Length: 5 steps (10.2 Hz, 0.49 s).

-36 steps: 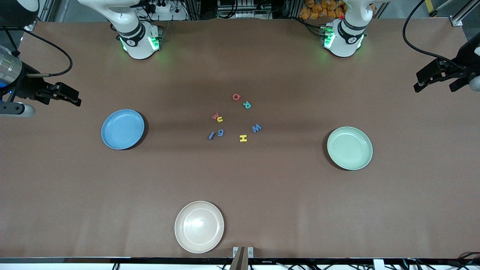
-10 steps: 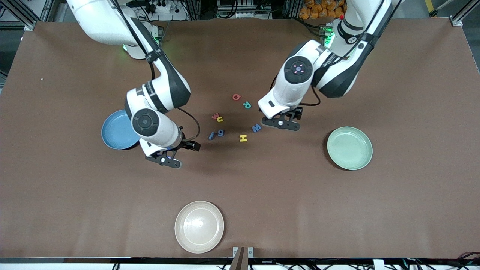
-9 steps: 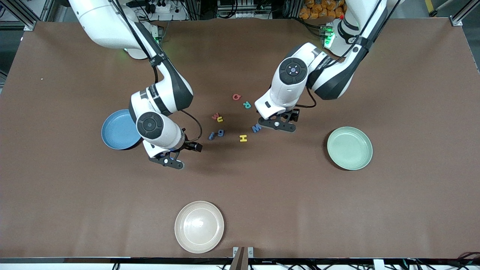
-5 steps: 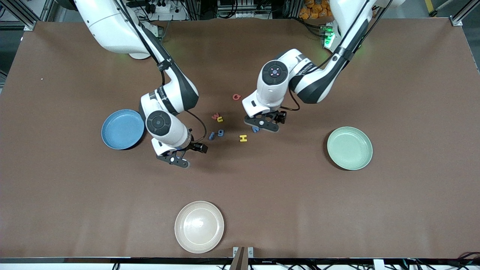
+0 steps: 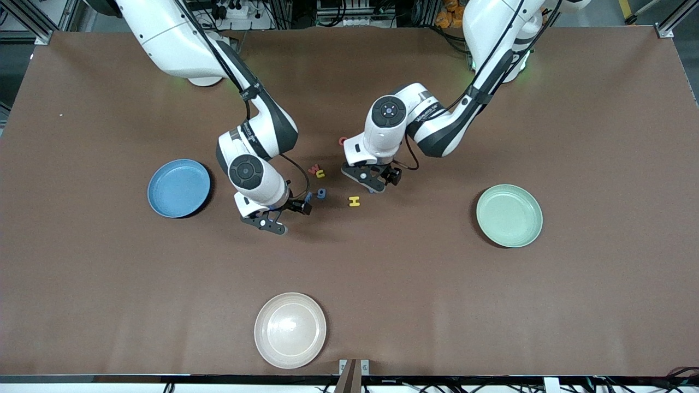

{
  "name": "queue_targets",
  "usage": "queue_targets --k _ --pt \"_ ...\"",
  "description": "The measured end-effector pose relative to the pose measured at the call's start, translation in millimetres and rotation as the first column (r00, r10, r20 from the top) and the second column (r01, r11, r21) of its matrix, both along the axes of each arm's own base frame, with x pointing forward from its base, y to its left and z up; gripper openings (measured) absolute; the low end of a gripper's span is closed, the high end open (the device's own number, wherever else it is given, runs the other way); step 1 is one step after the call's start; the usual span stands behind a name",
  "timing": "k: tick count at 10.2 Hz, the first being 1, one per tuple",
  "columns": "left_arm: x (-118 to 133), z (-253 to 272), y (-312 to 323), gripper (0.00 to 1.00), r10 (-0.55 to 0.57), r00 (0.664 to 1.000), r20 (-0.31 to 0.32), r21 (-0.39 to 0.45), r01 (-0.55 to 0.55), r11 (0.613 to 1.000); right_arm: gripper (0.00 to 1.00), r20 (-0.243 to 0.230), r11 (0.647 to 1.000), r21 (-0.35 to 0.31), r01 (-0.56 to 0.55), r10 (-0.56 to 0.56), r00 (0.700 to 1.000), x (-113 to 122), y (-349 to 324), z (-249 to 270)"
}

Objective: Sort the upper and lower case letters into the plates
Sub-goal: 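Lower the left gripper to the blue W while the right gripper lowers too, then close the left gripper on the blue W while the right gripper aligns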

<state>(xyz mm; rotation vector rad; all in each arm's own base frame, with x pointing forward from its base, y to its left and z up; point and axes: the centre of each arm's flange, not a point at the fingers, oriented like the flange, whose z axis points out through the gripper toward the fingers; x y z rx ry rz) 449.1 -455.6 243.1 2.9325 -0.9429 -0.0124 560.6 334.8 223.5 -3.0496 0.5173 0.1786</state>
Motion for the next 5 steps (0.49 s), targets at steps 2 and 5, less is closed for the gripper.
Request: queue_targets --k 2,5 --pt "1.1 -6.7 6.9 1.00 -0.086 0.996 0.004 0.005 0.086 0.996 1.00 0.000 1.000 0.001 -0.001 0.001 1.000 -0.8 1.2 -1.0" --pt "-5.3 -13.2 5.1 1.00 -0.171 0.985 0.013 -0.004 0.171 0.985 1.00 0.002 1.000 0.006 0.012 -0.012 1.000 -2.8 5.5 -10.4"
